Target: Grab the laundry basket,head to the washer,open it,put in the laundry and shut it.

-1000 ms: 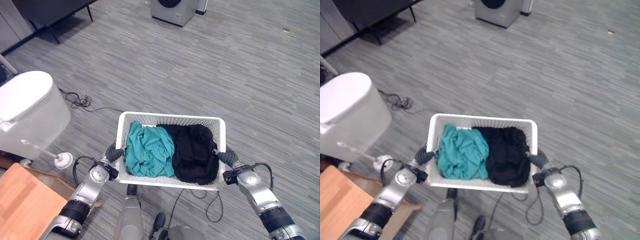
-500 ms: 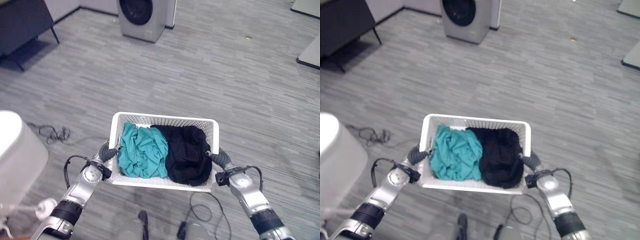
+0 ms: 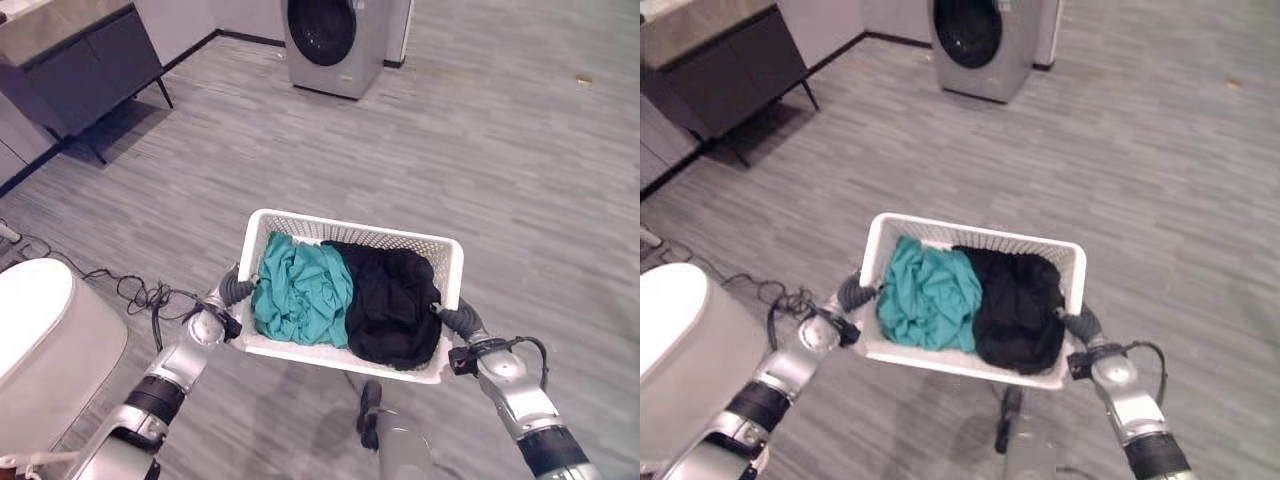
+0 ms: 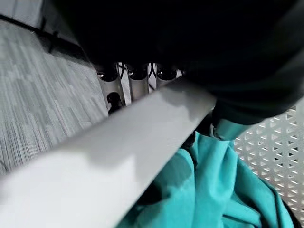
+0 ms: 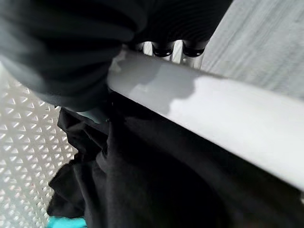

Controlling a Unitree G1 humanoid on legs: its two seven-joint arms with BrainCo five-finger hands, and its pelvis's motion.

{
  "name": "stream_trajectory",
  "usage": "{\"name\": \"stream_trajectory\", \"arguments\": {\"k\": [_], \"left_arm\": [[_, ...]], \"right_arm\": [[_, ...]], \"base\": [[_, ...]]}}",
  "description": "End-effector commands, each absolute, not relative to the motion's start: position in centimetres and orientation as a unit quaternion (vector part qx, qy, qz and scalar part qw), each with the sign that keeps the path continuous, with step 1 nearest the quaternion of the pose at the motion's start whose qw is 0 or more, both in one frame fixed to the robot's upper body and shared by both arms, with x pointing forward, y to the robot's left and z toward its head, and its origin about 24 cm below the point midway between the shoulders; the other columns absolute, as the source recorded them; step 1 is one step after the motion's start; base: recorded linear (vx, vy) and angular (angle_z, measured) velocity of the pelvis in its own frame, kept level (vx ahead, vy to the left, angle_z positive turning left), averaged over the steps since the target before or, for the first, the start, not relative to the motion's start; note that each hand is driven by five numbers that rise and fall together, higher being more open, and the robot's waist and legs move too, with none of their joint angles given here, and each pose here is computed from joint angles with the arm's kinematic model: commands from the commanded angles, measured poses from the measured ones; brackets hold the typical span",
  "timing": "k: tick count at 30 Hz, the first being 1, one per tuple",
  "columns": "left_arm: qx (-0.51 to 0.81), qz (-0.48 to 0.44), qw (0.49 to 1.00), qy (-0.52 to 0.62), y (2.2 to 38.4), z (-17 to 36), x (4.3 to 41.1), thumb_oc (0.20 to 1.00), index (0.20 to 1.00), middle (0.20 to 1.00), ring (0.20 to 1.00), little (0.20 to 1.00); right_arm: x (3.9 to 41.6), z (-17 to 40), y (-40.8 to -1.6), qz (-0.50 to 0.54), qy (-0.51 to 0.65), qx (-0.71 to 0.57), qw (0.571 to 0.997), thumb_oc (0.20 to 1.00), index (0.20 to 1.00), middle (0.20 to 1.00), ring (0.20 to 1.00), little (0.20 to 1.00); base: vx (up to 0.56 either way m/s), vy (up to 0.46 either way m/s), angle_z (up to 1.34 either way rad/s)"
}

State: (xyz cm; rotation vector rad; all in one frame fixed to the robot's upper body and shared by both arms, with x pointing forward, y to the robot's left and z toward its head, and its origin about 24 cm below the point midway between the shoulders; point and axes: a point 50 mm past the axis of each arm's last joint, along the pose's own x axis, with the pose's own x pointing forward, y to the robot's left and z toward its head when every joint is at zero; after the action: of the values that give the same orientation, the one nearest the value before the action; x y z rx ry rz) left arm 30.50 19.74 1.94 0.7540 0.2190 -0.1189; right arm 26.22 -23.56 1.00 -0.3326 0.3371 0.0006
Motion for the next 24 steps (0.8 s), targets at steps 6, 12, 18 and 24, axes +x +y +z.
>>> {"name": "stream_trajectory", "arguments": {"k": [6,12,18,24], "left_arm": [[0.393,0.013,0.919,-0.014,22.8,9.5,33.0,0.2,0.2,0.2,0.2,0.2],[0.4,0.002,0.916,-0.027,22.3,9.7,32.9,0.2,0.2,0.2,0.2,0.2],[0.411,0.019,0.911,-0.012,23.9,9.4,32.2,0.2,0.2,0.2,0.2,0.2],[0.419,0.023,0.908,-0.004,24.8,9.1,31.6,0.2,0.2,0.2,0.2,0.2]], "right_arm": [[26.4,4.5,-25.5,-0.047,0.078,-0.166,0.982,0.2,0.2,0.2,0.2,0.2],[26.5,4.6,-25.0,-0.039,0.065,-0.158,0.985,0.2,0.2,0.2,0.2,0.2],[28.1,4.6,-22.6,-0.004,0.055,-0.145,0.988,0.2,0.2,0.2,0.2,0.2],[28.3,3.6,-21.0,0.011,0.071,-0.134,0.988,0.2,0.2,0.2,0.2,0.2]], "base": [[0.42,-0.255,-0.18],[0.43,0.062,-0.04],[0.48,0.141,-0.76],[0.56,0.321,-0.17]]}}
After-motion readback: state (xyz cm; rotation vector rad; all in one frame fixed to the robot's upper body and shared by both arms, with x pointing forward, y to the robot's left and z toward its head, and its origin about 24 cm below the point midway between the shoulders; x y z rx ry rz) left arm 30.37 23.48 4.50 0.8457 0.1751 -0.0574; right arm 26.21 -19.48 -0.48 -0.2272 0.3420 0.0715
